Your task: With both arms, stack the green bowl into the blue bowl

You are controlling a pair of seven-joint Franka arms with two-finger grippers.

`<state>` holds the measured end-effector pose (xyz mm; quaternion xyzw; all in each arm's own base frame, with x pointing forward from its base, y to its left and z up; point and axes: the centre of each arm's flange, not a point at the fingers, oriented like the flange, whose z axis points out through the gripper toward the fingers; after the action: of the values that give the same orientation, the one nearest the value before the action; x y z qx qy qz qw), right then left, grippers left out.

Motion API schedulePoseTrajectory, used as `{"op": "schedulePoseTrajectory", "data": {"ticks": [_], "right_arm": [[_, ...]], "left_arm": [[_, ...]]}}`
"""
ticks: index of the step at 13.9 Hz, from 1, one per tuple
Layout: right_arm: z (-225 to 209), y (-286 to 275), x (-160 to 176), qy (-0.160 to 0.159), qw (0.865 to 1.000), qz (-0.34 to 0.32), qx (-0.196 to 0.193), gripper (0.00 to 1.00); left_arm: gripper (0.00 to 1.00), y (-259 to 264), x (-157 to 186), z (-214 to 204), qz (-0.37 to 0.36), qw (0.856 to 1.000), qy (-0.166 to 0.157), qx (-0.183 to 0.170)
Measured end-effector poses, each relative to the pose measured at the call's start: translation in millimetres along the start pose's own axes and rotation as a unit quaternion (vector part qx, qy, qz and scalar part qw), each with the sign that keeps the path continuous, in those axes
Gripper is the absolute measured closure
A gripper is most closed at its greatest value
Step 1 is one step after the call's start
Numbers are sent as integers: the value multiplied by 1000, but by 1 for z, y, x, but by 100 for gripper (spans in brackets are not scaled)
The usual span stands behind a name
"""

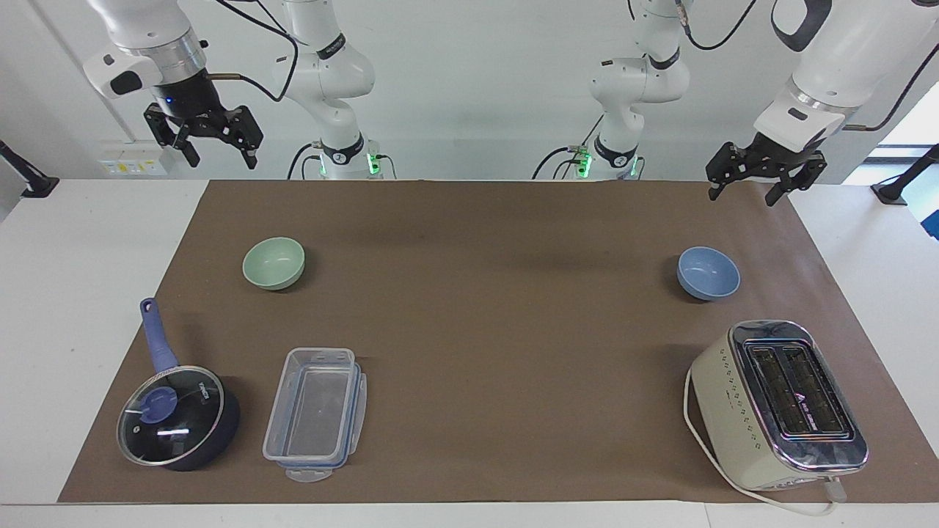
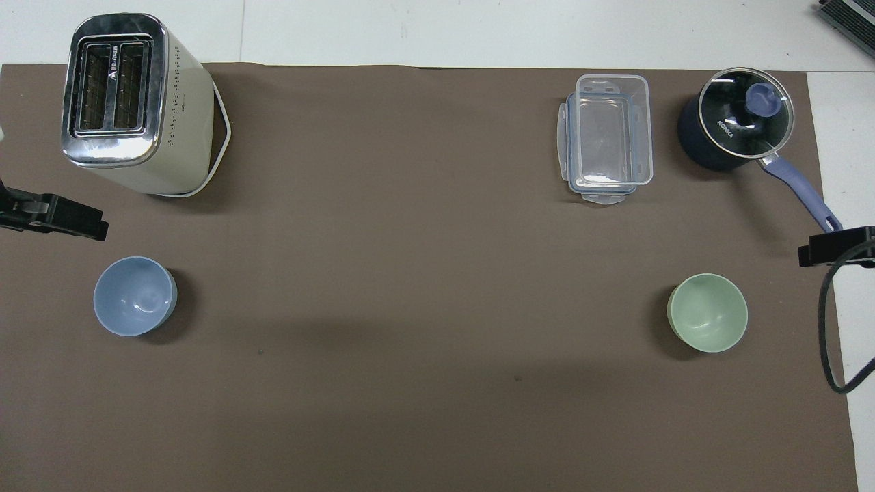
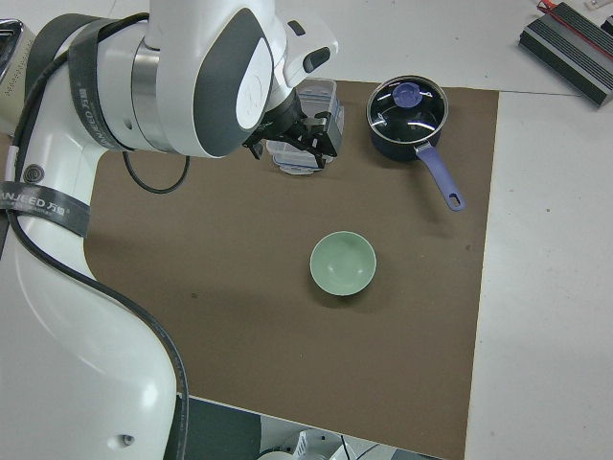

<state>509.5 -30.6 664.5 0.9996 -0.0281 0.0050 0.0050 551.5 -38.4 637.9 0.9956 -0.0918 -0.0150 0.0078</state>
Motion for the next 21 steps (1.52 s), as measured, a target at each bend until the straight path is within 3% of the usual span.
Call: {"op": "schedulePoseTrajectory", "data": {"ticks": [10,21], "right_arm": [[2,1,-1,-2,1000,1,0,0],[2,1,-2,-3,1000,1,0,0]], "left_arm": [[0,-33,-2,15,-6,1000,-3,-8],[0,-111,-11,78,14,998,22,-49]]}}
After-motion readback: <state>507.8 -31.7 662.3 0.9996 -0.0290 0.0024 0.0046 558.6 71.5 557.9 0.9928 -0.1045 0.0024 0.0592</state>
